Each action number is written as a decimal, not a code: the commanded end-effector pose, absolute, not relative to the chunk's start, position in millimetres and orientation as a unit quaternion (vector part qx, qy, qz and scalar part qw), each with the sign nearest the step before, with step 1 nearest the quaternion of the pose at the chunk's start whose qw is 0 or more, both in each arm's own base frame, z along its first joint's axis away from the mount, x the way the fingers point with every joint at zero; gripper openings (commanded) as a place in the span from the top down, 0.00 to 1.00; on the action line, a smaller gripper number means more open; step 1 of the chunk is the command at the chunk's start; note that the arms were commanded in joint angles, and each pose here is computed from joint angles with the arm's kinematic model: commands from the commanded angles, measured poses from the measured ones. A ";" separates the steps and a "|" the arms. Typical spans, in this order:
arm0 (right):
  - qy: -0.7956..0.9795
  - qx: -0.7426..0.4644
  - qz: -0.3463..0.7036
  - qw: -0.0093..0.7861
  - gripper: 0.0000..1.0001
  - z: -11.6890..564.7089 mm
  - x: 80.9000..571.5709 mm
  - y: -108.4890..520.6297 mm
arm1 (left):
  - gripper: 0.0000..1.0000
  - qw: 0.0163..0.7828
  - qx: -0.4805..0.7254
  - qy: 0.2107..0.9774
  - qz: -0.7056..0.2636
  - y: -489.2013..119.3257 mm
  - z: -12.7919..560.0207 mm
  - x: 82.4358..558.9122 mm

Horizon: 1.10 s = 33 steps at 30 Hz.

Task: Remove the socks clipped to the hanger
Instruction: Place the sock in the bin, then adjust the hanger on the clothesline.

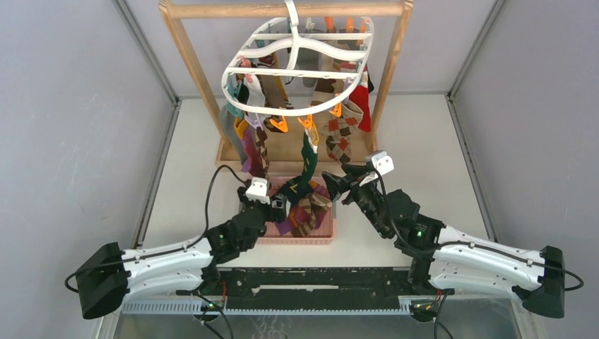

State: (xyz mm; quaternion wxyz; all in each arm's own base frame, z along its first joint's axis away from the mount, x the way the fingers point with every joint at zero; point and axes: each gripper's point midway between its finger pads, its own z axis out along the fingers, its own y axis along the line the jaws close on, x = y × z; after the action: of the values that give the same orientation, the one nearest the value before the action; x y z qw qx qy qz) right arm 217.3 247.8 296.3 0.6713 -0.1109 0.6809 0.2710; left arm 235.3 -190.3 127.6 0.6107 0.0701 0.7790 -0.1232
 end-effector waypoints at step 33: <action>0.614 -0.192 0.293 0.708 0.32 338.6 208.5 405.2 | 0.00 0.650 -0.028 0.739 -0.175 -146.5 121.0 220.9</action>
State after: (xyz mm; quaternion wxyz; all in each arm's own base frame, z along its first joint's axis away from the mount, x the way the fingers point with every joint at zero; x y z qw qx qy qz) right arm 197.4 398.2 295.7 0.6828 -0.2299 0.6435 0.2586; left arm 218.9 -151.1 121.1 0.6448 -0.0058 0.7443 -0.1738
